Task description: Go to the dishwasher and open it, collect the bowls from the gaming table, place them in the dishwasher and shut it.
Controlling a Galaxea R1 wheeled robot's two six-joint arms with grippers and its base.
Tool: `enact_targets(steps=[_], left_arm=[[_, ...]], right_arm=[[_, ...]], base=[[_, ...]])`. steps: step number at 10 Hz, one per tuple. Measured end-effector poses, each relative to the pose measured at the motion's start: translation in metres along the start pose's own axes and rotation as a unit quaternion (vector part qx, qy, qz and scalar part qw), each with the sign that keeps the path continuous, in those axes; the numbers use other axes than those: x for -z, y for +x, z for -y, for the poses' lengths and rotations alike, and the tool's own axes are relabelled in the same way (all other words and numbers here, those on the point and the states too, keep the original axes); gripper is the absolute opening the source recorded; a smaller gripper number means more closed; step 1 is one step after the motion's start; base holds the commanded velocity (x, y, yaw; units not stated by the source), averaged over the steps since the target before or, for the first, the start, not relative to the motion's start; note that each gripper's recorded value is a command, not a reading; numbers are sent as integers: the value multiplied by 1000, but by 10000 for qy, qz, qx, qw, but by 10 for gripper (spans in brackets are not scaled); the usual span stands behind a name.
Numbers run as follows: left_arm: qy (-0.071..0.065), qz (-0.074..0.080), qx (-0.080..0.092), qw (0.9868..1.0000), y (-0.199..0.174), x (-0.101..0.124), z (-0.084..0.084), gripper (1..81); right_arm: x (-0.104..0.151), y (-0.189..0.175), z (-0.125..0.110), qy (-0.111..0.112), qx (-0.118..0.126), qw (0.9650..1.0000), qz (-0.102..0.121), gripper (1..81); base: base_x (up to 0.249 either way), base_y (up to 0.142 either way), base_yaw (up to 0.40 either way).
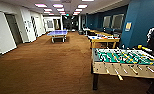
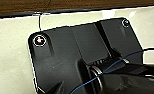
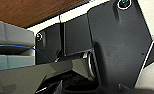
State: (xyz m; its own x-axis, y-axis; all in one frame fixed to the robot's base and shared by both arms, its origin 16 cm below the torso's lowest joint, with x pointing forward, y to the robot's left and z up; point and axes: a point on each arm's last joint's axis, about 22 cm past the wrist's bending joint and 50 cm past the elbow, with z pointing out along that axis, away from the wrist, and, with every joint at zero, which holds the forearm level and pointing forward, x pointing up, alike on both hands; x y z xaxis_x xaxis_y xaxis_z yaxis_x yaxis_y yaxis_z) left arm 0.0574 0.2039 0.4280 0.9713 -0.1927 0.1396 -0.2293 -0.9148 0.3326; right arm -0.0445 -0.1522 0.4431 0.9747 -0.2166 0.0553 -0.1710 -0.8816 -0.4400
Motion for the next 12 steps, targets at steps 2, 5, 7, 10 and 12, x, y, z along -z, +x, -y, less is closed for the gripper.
enact_targets(steps=[2,5,7,10,12], left_arm=[[0,0,0,10000,0,0,0,811],[2,0,0,10000,0,0,0,811],[0,0,0,10000,0,0,0,811],[0,0,2,10000,0,0,0,811],[0,2,2,10000,0,0,0,811]], right_arm=[[0,0,0,2,0,10000,0,811],[-1,0,1,2,2,10000,0,811],[-1,0,1,-9,5,10000,0,811],[-1,0,0,-19,10,10000,0,811],[-3,-1,6,11,12,10000,2,811]], base=[[0,0,0],[0,0,0],[0,0,0],[0,0,0],[0,0,0]])
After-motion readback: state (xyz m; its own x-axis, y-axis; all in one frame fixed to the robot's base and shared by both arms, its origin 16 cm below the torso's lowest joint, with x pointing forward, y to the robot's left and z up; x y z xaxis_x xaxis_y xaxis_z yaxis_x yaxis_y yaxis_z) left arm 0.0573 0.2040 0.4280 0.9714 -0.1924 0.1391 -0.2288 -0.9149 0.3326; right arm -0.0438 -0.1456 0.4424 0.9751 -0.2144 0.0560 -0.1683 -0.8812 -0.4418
